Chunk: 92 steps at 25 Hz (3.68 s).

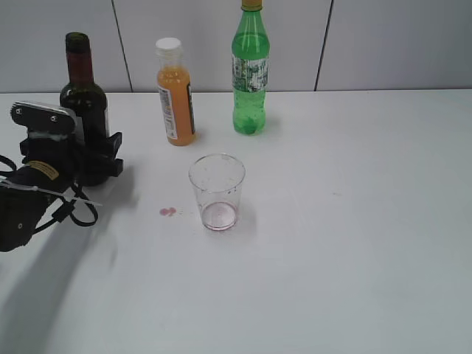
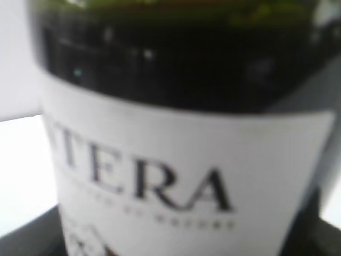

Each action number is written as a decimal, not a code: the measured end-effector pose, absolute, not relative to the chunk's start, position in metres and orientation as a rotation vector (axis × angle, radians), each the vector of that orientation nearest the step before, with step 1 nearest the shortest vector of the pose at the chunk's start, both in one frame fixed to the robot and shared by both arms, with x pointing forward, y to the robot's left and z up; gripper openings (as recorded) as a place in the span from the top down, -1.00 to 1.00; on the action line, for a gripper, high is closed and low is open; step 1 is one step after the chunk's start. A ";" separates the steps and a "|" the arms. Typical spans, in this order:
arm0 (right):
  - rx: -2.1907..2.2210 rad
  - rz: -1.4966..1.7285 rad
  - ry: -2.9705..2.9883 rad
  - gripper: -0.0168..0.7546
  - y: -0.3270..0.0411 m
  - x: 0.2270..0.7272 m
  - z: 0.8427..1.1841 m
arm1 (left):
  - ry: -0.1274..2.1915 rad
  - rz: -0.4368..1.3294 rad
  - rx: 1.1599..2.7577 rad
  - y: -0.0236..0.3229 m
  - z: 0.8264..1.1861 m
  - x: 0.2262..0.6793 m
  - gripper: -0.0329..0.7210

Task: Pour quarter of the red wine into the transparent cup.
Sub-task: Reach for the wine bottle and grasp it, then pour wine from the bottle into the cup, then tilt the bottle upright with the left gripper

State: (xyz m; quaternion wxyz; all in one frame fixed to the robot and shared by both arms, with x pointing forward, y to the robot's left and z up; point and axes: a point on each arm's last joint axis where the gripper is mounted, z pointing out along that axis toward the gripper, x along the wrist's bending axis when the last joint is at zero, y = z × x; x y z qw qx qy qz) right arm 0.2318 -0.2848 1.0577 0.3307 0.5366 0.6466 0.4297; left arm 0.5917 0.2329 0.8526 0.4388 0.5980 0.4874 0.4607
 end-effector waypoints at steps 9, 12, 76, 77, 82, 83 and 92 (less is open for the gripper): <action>1.403 1.124 1.690 -0.56 -0.285 0.232 1.058 | 1.064 1.330 1.631 0.221 0.891 0.555 -0.56; 1.403 1.124 1.690 -0.56 -0.285 0.232 1.058 | 1.013 1.359 1.703 0.215 0.891 0.544 -0.56; 1.403 1.124 1.690 -0.56 -0.285 0.232 1.058 | 0.509 1.701 2.021 0.207 0.918 0.518 -0.56; 1.403 1.124 1.690 -0.56 -0.285 0.232 1.058 | 0.500 1.708 2.030 0.207 0.918 0.518 -0.56; 1.403 1.124 1.690 -0.56 -0.285 0.232 1.058 | 0.490 1.711 2.089 0.207 0.909 0.522 -0.56; 1.403 1.124 1.690 -0.56 -0.285 0.232 1.058 | 0.483 1.715 2.096 0.207 0.908 0.523 -0.56; 1.403 1.124 1.690 -0.56 -0.285 0.232 1.058 | 0.409 1.781 2.141 0.206 0.908 0.526 -0.56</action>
